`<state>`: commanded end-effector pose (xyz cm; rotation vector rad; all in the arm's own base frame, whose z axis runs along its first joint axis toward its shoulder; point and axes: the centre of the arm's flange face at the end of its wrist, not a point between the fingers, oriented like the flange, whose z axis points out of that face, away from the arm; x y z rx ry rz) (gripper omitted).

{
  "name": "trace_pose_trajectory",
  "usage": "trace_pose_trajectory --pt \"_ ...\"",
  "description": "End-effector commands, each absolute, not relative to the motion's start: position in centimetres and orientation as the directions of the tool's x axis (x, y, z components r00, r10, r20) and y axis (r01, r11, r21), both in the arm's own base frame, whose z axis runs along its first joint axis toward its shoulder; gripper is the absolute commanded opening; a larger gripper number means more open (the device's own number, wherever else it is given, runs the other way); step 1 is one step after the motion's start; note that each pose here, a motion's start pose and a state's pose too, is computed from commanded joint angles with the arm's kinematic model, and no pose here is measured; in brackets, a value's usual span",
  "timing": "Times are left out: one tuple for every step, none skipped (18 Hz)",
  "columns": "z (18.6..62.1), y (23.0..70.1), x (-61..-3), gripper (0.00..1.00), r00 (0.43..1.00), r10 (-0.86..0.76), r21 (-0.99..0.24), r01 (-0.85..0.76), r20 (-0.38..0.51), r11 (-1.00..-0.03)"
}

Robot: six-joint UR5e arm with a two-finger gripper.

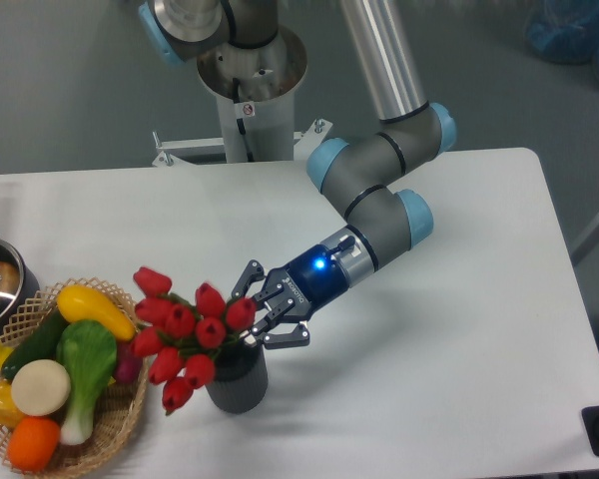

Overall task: Insert the flowers into the vase
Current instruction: 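Open the gripper to release the tulip stems in the vase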

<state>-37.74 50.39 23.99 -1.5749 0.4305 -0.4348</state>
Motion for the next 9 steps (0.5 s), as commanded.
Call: trace_pose_trajectory --pt "23.99 50.39 -37.74 0.38 0.853 -0.521 -0.999 -0.01 0.015 -0.046" --pt "23.99 50.39 -37.74 0.41 0.853 -0.521 -0.999 -0.01 0.015 -0.046" --pt "24.07 50.33 -37.81 0.45 0.854 -0.52 -0.999 -0.011 0.014 -0.045" --pt "24.07 50.33 -37.81 0.47 0.854 -0.52 -0.999 -0.011 0.014 -0.045" --pt "24.13 50.35 -37.85 0.54 0.854 -0.52 -0.999 -0.013 0.012 -0.044" --pt "24.16 50.32 -37.8 0.57 0.854 -0.52 -0.999 -0.013 0.012 -0.044" --pt "24.11 50.24 -37.84 0.59 0.855 -0.519 -0.999 -0.011 0.014 -0.045" --pt "24.25 50.26 -37.87 0.68 0.855 -0.519 -0.999 -0.014 0.011 -0.044" --pt "24.25 50.2 -37.94 0.76 0.856 -0.517 -0.999 -0.014 0.011 -0.044"
